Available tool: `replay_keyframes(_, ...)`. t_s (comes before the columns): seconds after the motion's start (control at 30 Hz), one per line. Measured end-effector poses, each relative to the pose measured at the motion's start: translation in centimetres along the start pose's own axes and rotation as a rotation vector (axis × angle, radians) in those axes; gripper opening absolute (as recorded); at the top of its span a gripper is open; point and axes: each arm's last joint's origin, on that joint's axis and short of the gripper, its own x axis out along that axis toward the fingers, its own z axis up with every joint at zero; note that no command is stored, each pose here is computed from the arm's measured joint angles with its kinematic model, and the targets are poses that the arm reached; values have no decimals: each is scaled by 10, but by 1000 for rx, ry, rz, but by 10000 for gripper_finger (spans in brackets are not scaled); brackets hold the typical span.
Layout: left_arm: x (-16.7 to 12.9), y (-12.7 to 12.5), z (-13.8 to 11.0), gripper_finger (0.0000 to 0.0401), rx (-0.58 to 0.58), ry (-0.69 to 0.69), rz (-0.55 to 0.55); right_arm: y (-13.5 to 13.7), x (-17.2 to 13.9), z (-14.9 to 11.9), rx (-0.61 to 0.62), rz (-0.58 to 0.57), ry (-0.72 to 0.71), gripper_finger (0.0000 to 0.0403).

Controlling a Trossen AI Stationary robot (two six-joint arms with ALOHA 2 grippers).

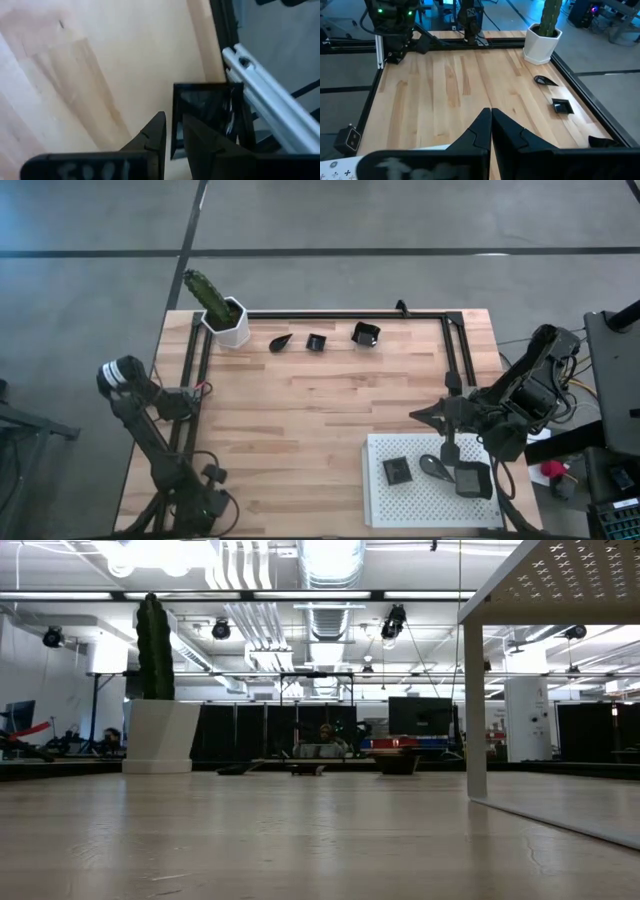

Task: Pick & Place Mini shaped plates
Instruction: Stack the square plate on top of the other square plates on the shelf

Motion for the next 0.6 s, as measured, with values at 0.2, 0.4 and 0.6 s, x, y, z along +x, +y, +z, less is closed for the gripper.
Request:
replay_keyframes(0.2, 9, -1, 3, 58, -2, -9, -2, 0, 0, 0, 0, 0, 0, 8)
replay_keyframes(0.4, 12, -1, 3, 58, -9, -4, 5, 0, 0, 0, -1, 0, 1, 8)
replay_keyframes(0.6, 20, -3, 6, 58, -12, -19, -12, 0, 0, 0, -1, 1, 1, 8)
